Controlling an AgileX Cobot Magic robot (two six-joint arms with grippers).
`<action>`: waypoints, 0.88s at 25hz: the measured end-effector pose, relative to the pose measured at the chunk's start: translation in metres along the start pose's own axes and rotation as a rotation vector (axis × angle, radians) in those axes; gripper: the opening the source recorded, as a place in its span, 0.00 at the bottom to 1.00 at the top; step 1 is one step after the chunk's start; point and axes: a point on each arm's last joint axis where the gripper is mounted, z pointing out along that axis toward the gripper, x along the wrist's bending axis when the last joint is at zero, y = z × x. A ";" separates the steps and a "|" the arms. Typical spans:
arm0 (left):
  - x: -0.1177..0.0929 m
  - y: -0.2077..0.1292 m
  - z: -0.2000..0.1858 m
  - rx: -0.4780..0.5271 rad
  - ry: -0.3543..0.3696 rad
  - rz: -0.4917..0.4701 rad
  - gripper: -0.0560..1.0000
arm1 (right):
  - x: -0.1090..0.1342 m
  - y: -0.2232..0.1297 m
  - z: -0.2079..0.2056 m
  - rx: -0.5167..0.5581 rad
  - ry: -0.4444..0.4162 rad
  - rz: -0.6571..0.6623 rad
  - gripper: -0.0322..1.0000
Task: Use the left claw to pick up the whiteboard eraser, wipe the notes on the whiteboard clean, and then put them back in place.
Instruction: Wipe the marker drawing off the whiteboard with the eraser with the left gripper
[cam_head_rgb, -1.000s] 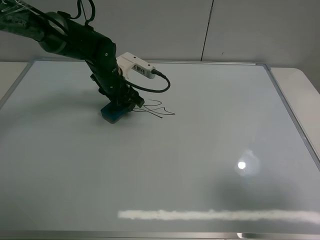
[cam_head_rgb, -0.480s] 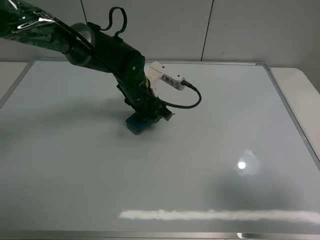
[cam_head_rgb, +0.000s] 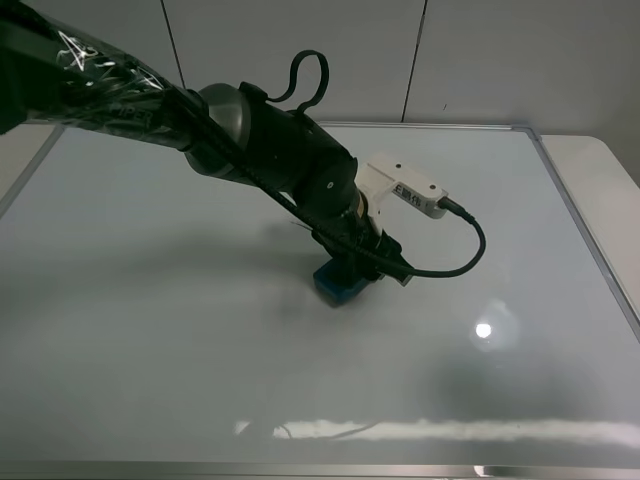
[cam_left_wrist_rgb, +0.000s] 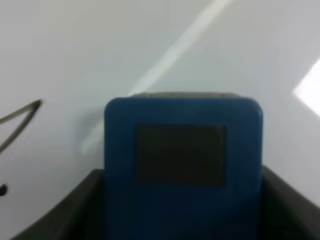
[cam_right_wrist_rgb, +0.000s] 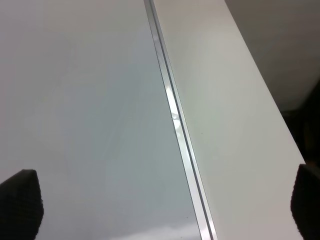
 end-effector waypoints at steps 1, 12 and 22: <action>0.002 0.000 0.001 0.001 0.001 -0.010 0.58 | 0.000 0.000 0.000 0.000 0.000 0.000 0.99; 0.063 0.016 0.025 -0.033 0.092 -0.054 0.57 | 0.000 0.000 0.000 0.000 0.000 0.000 0.99; 0.160 0.012 0.016 0.004 0.233 -0.160 0.57 | 0.000 0.000 0.000 0.000 0.000 0.000 0.99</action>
